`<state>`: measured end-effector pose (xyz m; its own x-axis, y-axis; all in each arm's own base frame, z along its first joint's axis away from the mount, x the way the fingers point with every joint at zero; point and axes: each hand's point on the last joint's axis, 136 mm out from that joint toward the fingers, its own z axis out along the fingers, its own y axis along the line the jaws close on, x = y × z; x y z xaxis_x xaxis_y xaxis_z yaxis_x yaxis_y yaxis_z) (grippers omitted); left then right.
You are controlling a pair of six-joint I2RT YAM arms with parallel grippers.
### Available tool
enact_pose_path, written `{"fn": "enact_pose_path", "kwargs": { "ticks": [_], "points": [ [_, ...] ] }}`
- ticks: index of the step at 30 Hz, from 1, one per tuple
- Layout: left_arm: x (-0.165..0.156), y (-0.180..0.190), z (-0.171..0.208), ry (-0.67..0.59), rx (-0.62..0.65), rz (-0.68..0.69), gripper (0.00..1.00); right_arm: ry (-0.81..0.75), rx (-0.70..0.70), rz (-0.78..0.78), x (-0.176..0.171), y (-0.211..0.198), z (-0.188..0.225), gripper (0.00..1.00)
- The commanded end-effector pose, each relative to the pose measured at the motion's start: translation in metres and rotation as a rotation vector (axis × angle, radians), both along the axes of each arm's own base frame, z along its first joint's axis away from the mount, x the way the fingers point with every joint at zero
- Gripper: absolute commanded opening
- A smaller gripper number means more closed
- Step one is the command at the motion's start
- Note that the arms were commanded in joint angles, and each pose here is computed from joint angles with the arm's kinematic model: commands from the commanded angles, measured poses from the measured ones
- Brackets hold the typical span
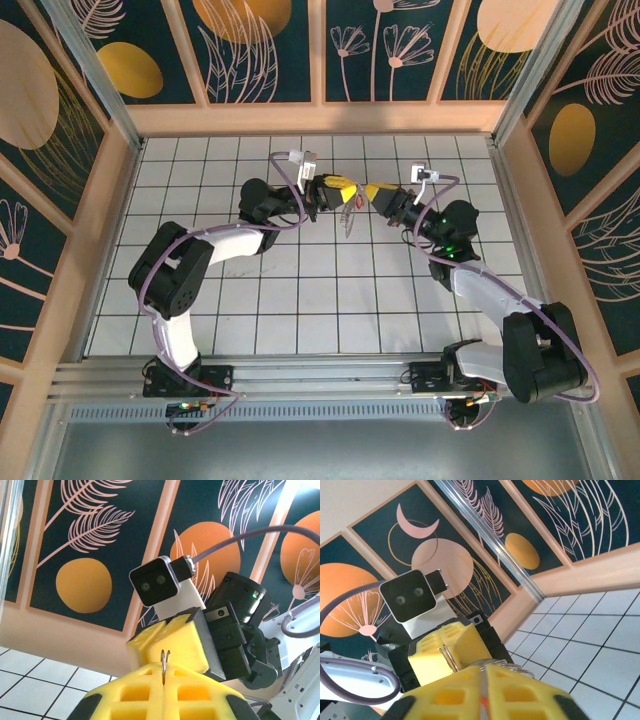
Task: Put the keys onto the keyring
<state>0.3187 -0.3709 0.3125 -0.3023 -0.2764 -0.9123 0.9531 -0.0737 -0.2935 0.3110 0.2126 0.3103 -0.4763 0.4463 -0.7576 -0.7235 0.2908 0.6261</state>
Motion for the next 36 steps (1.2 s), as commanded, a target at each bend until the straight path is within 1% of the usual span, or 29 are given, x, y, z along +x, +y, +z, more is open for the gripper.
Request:
{"fn": "enact_pose_path", "kwargs": {
  "ticks": [1, 2, 4, 5, 7, 13, 17, 23, 27, 28, 36],
  "points": [
    [0.0, 0.004, 0.016, -0.052, -0.047, -0.008, 0.0, -0.054, 0.009, 0.016, -0.005, 0.002, 0.009, 0.1],
    [0.0, 0.004, 0.016, -0.05, -0.048, -0.008, 0.0, -0.055, 0.009, 0.017, -0.005, 0.002, 0.009, 0.14],
    [0.0, 0.004, 0.016, -0.05, -0.051, -0.009, 0.0, -0.054, 0.011, 0.016, -0.005, 0.002, 0.01, 0.29],
    [0.0, 0.004, 0.016, -0.048, -0.05, -0.01, 0.0, -0.054, 0.012, 0.016, -0.005, 0.002, 0.01, 0.32],
    [0.001, 0.004, 0.016, -0.048, -0.051, -0.008, 0.0, -0.057, 0.012, 0.019, -0.005, 0.003, 0.011, 0.35],
    [0.001, 0.003, 0.016, -0.043, -0.052, -0.009, 0.0, -0.062, 0.009, 0.04, -0.006, 0.007, 0.013, 0.33],
    [0.002, 0.003, 0.017, -0.042, -0.056, -0.009, 0.0, -0.058, 0.003, 0.055, -0.006, 0.012, 0.011, 0.3],
    [0.002, 0.004, 0.017, -0.038, -0.063, -0.014, 0.0, -0.051, -0.003, 0.054, -0.005, 0.013, 0.006, 0.19],
    [0.002, 0.005, 0.019, -0.037, -0.078, -0.011, 0.0, -0.044, -0.009, 0.045, -0.005, 0.011, 0.002, 0.02],
    [0.001, 0.006, 0.02, -0.037, -0.085, -0.013, 0.0, -0.041, -0.011, 0.048, -0.005, 0.012, 0.0, 0.0],
    [0.0, 0.007, 0.024, -0.03, -0.112, -0.025, 0.0, -0.034, -0.025, 0.099, -0.008, 0.022, -0.005, 0.0]
  ]
}}
